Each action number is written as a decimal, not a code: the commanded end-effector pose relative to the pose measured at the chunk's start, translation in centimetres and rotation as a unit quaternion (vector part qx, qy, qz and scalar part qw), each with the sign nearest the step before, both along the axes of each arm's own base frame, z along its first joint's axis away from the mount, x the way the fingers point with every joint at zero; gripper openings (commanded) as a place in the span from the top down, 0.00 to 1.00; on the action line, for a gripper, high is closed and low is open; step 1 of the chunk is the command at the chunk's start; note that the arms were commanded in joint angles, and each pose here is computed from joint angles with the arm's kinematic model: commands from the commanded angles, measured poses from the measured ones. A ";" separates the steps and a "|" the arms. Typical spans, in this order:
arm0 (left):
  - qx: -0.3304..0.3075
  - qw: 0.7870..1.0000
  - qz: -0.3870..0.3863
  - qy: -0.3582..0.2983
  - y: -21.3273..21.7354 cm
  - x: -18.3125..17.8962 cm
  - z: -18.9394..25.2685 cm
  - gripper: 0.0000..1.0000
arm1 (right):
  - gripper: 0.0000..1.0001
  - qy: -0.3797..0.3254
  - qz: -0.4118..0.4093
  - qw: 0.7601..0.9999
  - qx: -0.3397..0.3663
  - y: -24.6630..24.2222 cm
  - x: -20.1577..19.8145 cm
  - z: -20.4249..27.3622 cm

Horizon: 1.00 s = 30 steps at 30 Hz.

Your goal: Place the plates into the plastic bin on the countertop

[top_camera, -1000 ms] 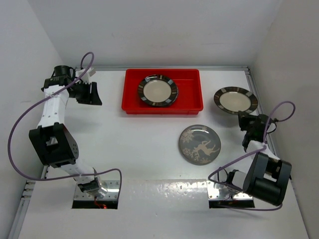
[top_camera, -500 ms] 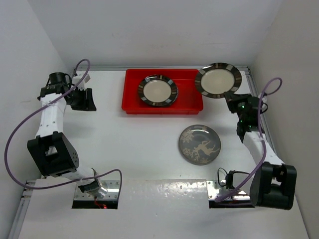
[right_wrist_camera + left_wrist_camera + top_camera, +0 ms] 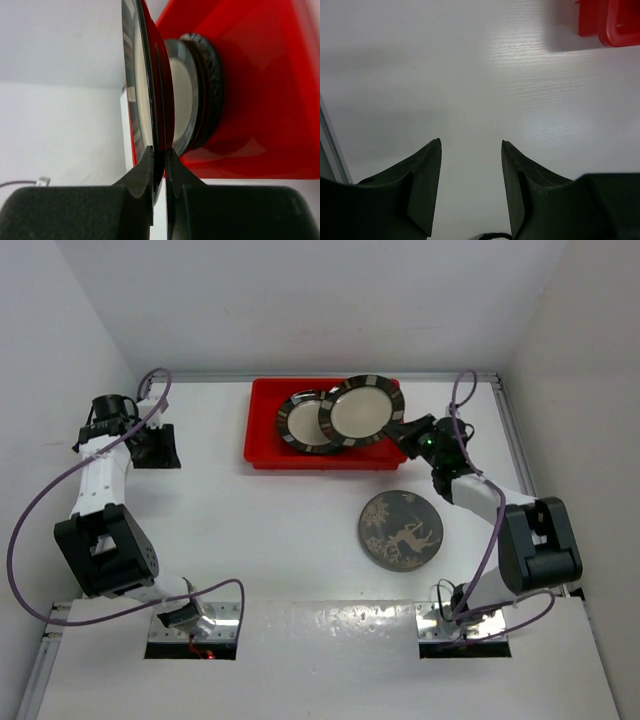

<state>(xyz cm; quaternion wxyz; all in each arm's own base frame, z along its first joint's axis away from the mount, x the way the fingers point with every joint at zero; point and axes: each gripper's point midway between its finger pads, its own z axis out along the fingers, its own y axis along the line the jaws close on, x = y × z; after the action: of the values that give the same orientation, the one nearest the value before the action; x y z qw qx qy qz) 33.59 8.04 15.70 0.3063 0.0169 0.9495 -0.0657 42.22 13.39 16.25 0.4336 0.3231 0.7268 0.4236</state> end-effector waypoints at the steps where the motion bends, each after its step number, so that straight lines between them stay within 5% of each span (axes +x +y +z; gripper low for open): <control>1: 0.011 0.999 0.023 -0.021 1.4 0.0 0.4 0.47 | 1.00 -0.215 0.048 0.974 0.042 3.3 1.8 13.1; 13: 0.006 0.999 0.052 -0.014 3.0 -0.8 -1.1 0.47 | 1.00 -0.183 0.140 0.971 0.064 9.9 3.6 8.8; 30: 0.007 0.998 0.053 -0.010 3.3 -0.9 -1.7 0.47 | 1.00 -0.121 0.187 0.973 0.057 13.0 3.8 3.1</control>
<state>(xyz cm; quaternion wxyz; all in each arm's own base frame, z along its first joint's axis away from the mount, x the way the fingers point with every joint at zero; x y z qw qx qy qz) 32.52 10.80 13.74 0.3077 -0.0254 0.9499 -0.0485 44.27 24.44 10.23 0.3359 0.2232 0.7726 0.4904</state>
